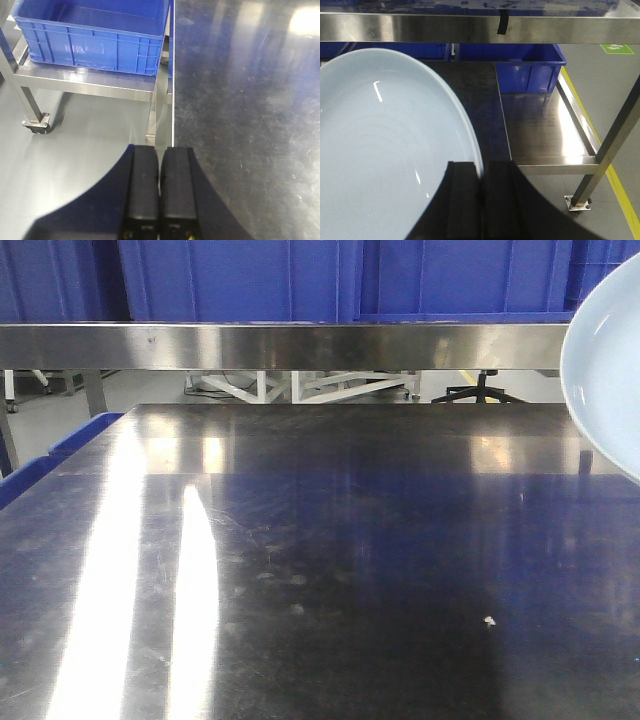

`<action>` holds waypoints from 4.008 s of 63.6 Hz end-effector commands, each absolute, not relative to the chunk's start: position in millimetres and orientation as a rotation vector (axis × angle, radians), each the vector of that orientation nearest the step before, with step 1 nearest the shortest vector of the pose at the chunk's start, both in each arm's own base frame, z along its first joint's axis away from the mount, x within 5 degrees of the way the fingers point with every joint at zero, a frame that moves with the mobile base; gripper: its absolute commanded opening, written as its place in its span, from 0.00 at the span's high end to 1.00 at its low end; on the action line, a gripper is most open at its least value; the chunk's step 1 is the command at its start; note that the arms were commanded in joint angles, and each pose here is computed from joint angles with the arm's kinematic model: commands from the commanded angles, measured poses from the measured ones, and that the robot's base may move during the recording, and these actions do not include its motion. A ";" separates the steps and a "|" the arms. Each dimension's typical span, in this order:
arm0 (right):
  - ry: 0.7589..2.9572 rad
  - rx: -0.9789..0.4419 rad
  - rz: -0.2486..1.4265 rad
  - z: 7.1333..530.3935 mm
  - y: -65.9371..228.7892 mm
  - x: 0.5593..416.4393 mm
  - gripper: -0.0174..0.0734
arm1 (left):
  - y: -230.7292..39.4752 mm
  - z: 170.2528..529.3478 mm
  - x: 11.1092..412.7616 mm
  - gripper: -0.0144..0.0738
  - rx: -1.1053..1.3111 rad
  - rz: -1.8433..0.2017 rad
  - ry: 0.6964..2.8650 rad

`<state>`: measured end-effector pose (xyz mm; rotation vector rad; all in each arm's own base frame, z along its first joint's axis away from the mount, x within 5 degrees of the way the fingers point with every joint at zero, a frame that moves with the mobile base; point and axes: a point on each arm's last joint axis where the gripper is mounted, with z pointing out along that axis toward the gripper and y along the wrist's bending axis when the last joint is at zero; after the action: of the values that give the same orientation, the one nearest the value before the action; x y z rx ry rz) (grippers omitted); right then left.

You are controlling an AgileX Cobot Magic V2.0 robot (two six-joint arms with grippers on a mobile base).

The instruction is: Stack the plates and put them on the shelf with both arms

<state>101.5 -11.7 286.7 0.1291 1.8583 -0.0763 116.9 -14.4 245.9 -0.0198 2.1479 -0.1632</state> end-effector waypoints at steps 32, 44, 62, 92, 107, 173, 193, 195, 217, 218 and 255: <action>1.739 0.106 -0.075 305.2 -10.9 102.8 0.78 | -14.8 261.0 121.3 0.74 -0.037 -0.182 2.052; 1.740 0.106 -0.075 305.1 -10.9 103.0 0.78 | -14.8 261.0 121.3 0.74 -0.037 -0.182 2.052; 1.741 0.106 -0.075 305.0 -10.9 103.1 0.78 | -14.8 261.0 121.3 0.74 -0.037 -0.182 2.052; 1.741 0.106 -0.075 305.0 -10.9 103.1 0.78 | -14.8 261.0 121.3 0.74 -0.037 -0.182 2.052; 1.741 0.106 -0.075 305.0 -10.9 103.1 0.78 | -14.8 261.0 121.3 0.74 -0.037 -0.182 2.052; 1.741 0.106 -0.075 305.0 -10.9 103.1 0.78 | -14.8 261.0 121.3 0.74 -0.037 -0.182 2.052; 1.741 0.106 -0.075 305.0 -10.9 103.1 0.78 | -14.8 261.0 121.3 0.74 -0.037 -0.182 2.052; 1.741 0.106 -0.075 305.0 -10.9 103.1 0.78 | -14.8 261.0 121.3 0.74 -0.037 -0.182 2.052; 1.741 0.106 -0.075 305.0 -10.9 103.1 0.78 | -14.8 261.0 121.3 0.74 -0.037 -0.182 2.052; 1.741 0.106 -0.075 305.0 -10.9 103.1 0.78 | -14.8 261.0 121.3 0.74 -0.037 -0.182 2.052; 1.741 0.106 -0.075 305.0 -10.9 103.1 0.78 | -14.8 261.0 121.3 0.74 -0.037 -0.182 2.052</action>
<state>101.1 -11.7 286.5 0.1300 1.8609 -0.0769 116.8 -14.4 246.0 -0.0220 2.1472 -0.1649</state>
